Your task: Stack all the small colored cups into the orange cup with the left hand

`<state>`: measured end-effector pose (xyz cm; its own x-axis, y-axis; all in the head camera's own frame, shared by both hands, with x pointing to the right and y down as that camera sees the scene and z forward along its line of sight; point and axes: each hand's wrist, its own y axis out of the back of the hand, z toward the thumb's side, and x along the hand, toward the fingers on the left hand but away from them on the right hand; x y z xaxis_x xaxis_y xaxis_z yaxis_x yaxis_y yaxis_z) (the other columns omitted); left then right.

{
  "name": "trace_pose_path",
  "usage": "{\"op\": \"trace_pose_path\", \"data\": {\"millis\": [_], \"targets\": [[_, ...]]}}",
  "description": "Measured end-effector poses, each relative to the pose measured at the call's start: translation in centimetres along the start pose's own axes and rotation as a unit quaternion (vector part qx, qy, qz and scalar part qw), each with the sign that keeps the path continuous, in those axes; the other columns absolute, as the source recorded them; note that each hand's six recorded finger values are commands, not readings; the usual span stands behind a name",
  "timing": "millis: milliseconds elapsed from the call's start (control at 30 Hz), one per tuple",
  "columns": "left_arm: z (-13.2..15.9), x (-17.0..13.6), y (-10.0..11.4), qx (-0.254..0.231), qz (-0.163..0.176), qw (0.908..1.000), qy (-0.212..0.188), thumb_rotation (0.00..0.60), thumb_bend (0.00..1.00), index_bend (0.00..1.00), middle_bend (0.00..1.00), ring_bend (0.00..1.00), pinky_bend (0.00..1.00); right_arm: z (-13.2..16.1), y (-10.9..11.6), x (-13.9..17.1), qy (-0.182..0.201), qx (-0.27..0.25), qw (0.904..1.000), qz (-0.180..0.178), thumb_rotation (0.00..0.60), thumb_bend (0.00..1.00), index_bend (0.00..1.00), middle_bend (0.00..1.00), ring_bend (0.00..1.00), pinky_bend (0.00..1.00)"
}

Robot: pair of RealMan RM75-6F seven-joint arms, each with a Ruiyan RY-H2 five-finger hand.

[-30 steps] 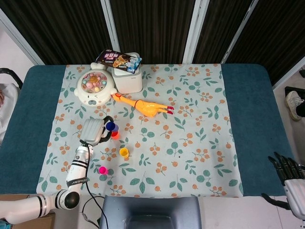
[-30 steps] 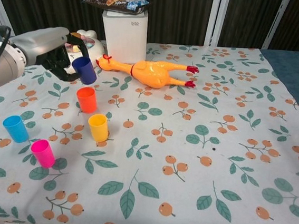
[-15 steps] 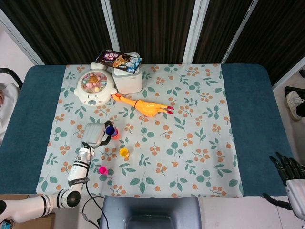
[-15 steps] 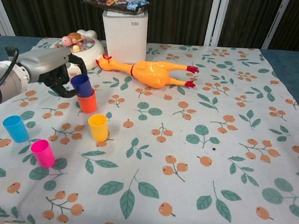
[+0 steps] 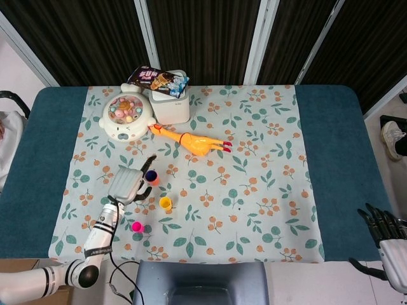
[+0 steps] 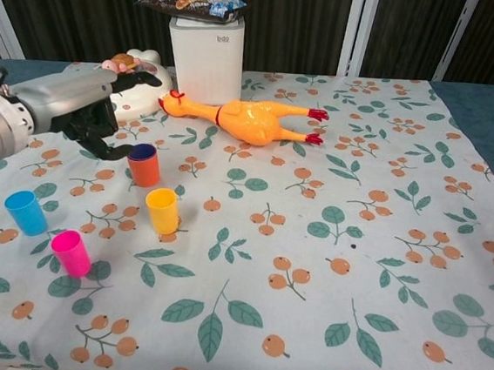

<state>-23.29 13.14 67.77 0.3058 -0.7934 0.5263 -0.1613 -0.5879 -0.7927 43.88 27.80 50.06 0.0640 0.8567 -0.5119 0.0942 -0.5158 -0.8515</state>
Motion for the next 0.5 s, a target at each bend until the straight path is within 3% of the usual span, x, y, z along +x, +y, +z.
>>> {"op": "trace_pose_path", "data": {"millis": [200, 500], "targets": [[2.9, -4.1, -0.7, -0.019, -0.029, 0.9977, -0.059, 0.6, 0.36, 0.11, 1.0, 1.0, 1.0, 0.5, -0.4, 0.1, 0.011, 0.002, 0.9999, 0.007, 0.6, 0.21, 0.0, 0.0, 0.0, 0.0], [4.6, -3.9, -3.9, -0.004, -0.044, 0.9975, -0.055, 0.6, 0.36, 0.15, 1.0, 1.0, 1.0, 0.6, -0.2, 0.2, 0.018, -0.003, 0.9998, 0.009, 0.6, 0.21, 0.0, 0.0, 0.0, 0.0]]}}
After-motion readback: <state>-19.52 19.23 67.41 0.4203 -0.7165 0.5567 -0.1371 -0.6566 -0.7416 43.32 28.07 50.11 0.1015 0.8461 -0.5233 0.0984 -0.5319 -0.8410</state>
